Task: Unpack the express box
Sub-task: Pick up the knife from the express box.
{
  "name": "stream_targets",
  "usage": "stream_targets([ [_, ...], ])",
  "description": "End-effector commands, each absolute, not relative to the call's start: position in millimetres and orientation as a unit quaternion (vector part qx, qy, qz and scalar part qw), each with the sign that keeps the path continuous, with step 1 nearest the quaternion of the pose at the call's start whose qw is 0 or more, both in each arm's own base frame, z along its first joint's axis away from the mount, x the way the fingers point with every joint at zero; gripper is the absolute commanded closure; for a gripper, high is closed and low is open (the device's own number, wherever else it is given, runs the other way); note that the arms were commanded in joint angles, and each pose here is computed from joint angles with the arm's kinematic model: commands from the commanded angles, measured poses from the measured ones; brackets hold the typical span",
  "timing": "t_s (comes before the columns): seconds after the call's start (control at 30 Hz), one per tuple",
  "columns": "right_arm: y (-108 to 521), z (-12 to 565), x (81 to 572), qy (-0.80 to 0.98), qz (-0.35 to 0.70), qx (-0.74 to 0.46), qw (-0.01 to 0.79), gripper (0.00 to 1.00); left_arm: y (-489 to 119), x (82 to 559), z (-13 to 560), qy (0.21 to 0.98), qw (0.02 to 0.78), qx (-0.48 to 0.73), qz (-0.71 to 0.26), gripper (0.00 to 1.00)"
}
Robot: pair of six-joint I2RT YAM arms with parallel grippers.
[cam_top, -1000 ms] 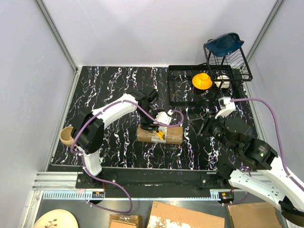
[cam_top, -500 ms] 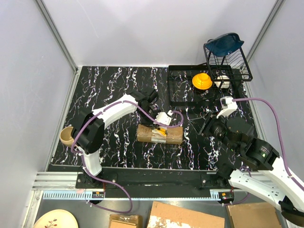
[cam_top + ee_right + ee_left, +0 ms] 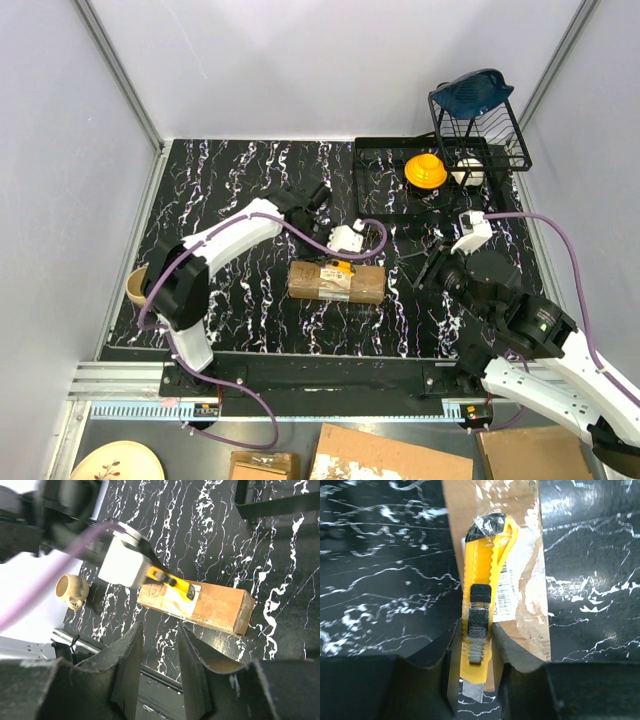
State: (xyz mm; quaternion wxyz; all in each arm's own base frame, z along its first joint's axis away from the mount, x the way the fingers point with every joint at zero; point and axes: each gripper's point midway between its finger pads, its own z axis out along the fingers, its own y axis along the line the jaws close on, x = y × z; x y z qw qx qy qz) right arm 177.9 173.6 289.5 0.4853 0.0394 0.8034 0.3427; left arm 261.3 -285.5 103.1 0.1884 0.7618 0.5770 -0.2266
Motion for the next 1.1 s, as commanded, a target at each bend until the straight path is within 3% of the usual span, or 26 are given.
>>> stream_targets([
  [0.0, 174.8, 295.0, 181.0, 0.786, 0.373, 0.088, 0.486, 0.60, -299.2, 283.2, 196.1, 0.590, 0.323, 0.711, -0.205, 1.00],
  [0.2, 183.1, 289.8, 181.5, 0.770, 0.408, 0.111, 0.477, 0.51, -297.5, 297.8, 268.6, 0.643, 0.417, 0.612, -0.197, 1.00],
  [0.37, 216.1, 314.8, 197.5, 0.738, 0.455, 0.091, 0.490, 0.29, -294.7, 298.1, 318.9, 0.685, 0.469, 0.512, -0.221, 1.00],
  [0.5, 249.0, 329.1, 218.2, 0.728, 0.469, 0.060, 0.497, 0.21, -288.2, 283.9, 337.0, 0.700, 0.480, 0.477, -0.228, 1.00],
  [0.77, 273.5, 359.7, 249.2, 0.676, 0.523, 0.057, 0.517, 0.20, -283.9, 249.0, 342.2, 0.705, 0.463, 0.484, -0.234, 1.00],
  [1.07, 274.3, 374.9, 243.7, 0.655, 0.545, 0.038, 0.522, 0.24, -286.3, 244.3, 340.6, 0.710, 0.462, 0.476, -0.235, 1.00],
])
